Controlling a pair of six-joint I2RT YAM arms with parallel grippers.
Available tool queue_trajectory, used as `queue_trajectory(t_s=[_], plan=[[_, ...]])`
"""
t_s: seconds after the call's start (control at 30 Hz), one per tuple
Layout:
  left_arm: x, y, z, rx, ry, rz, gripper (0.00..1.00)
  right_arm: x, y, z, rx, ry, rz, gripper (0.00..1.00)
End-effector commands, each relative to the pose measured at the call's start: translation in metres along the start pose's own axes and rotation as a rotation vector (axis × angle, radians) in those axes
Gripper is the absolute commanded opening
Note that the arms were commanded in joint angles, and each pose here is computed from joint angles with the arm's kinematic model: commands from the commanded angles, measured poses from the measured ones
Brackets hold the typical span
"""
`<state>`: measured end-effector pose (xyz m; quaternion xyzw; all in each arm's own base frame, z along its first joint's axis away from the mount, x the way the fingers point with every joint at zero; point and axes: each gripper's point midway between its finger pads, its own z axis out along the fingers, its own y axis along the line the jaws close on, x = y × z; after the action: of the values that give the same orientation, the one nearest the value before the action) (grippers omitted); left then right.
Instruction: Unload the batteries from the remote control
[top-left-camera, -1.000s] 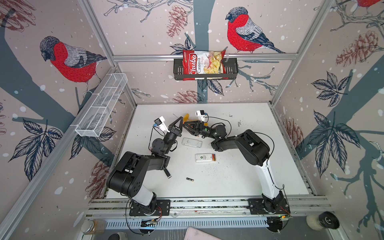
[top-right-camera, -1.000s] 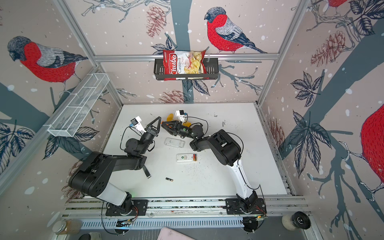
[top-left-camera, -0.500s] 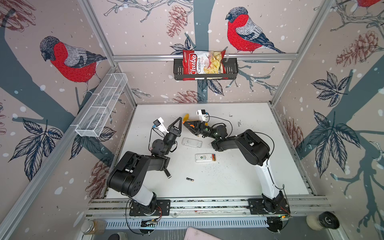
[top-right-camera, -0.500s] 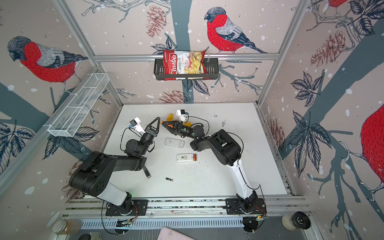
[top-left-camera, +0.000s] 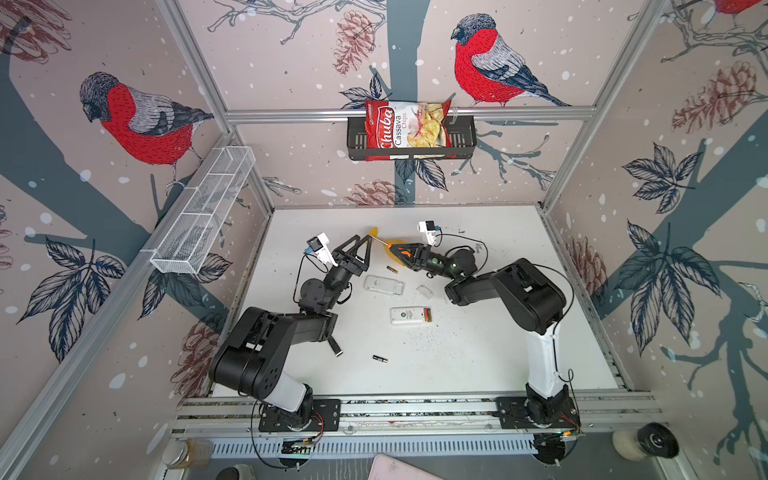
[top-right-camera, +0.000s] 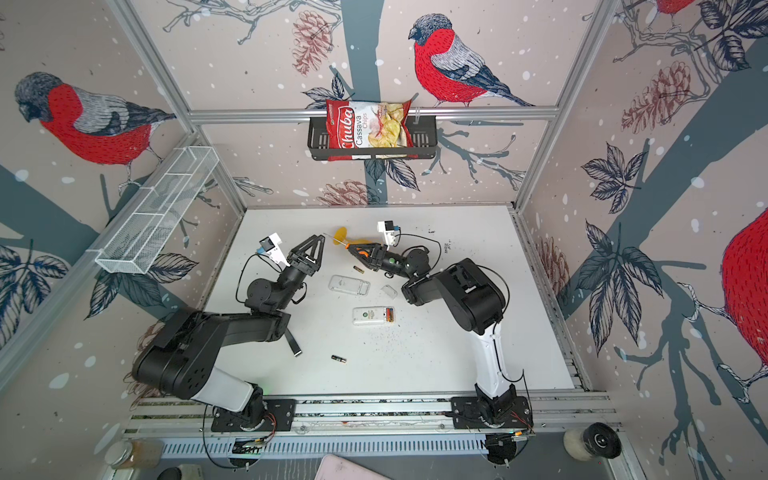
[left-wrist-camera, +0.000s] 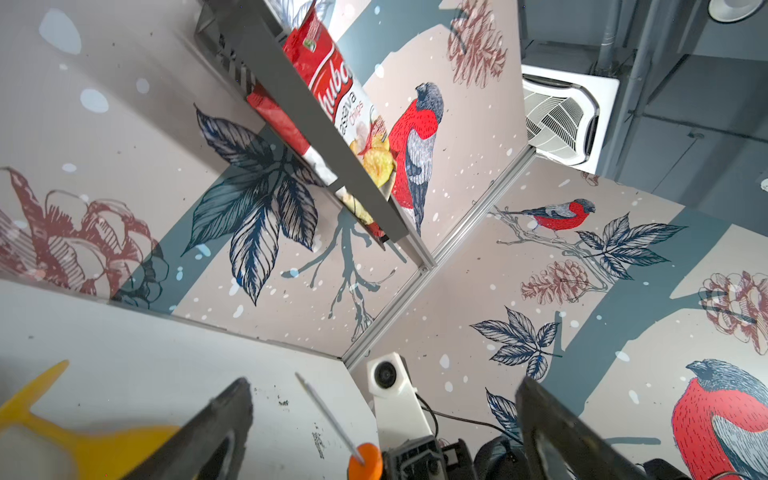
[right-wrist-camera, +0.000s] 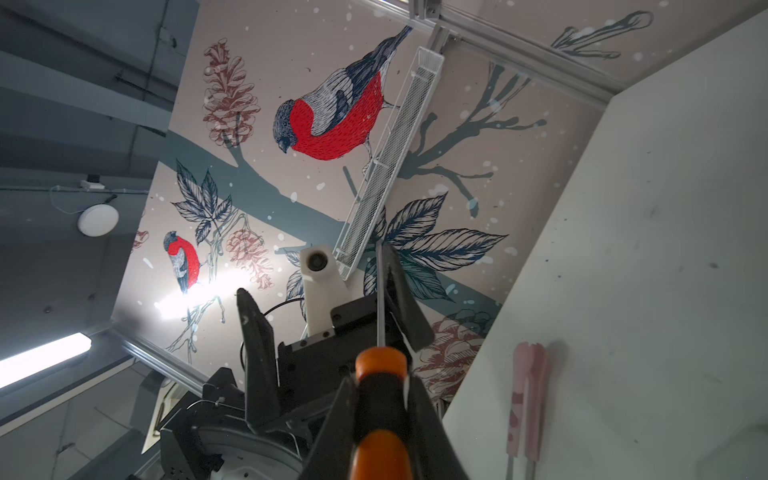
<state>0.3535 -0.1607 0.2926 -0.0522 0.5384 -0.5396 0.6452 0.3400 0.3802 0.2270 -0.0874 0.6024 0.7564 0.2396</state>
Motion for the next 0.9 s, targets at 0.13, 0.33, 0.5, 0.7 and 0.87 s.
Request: queue_trajectory(t_s=[0.13,0.33,0.5,0.7,0.87], plan=[[-0.008,-0.015,-0.010,-0.039,0.039,0.138,0.98,0.006,-0.036,-0.034,0.328,0.175,-0.092,0.02],[0.001,0.011,-0.034,-0.246,0.115,0.160,0.97,0.015,-0.067,-0.089,0.723,0.321,-0.179,0.02],[0.013,0.028,-0.052,-0.369,0.188,0.181,0.96,0.029,-0.058,-0.112,0.832,0.363,-0.185,0.01],[0.035,0.032,-0.062,-0.426,0.279,0.237,0.95,0.049,-0.049,-0.137,0.973,0.426,-0.229,0.00],[0.060,0.041,-0.071,-0.447,0.363,0.217,0.94,0.054,-0.036,-0.159,1.093,0.468,-0.329,0.00]])
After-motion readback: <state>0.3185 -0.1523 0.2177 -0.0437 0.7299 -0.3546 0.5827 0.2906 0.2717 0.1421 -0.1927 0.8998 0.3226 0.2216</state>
